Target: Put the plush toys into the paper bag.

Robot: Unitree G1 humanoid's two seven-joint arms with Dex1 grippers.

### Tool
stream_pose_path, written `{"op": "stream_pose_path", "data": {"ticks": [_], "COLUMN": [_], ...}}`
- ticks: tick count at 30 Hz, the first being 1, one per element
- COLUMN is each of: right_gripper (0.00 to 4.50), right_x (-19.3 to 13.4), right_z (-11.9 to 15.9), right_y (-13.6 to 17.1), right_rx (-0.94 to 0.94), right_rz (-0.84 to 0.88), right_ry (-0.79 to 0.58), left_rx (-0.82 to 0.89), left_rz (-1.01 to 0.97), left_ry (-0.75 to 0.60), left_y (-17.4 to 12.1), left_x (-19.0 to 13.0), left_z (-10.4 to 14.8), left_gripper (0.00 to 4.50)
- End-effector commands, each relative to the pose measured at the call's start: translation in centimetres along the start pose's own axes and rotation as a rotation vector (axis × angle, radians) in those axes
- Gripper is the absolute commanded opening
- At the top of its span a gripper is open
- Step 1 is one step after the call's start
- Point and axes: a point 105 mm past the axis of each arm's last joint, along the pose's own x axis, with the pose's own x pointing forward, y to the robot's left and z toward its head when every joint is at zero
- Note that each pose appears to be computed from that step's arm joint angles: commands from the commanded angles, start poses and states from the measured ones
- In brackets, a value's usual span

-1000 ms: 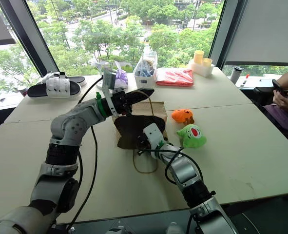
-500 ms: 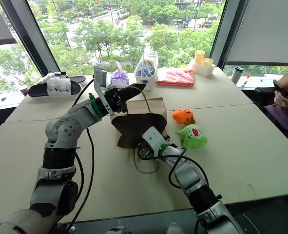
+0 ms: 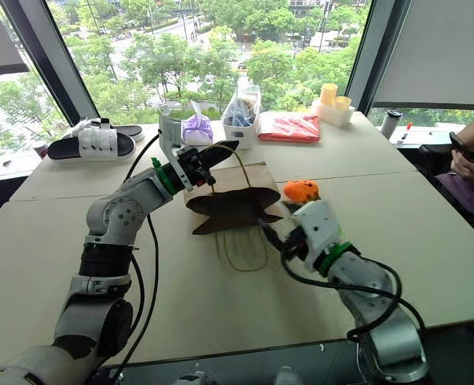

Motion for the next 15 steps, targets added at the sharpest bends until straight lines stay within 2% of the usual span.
{"op": "stream_pose_path", "data": {"ticks": [1,5,8,10,13,15], "right_gripper": [4.46,4.46,4.46,4.46,3.66,2.65], "right_x": [-0.5,0.1,2.0,2.8,3.2,3.1], "right_z": [-1.8,-3.3,-7.0,-8.6,-8.6,-8.9], "right_y": [-3.3,-4.2,-5.4,-6.2,-6.5,-6.0], "right_rx": [0.0,0.071,0.182,0.18,0.151,0.13], "right_rz": [-0.149,-0.192,-0.245,-0.285,-0.282,-0.251], "right_ry": [0.086,0.132,0.257,0.316,0.318,0.342], "left_rx": [0.038,0.038,0.047,0.055,0.066,0.069], "left_rz": [-0.038,-0.037,-0.034,-0.028,-0.016,-0.01], "left_ry": [-0.029,-0.031,-0.034,-0.045,-0.063,-0.073], "left_y": [-0.7,-0.7,-0.7,-0.8,-0.8,-0.8], "left_x": [0.7,0.8,0.9,0.8,0.6,0.5], "left_z": [1.2,1.1,1.0,1.2,1.7,2.0], "left_gripper": [0.0,0.0,0.0,0.0,0.0,0.0]}}
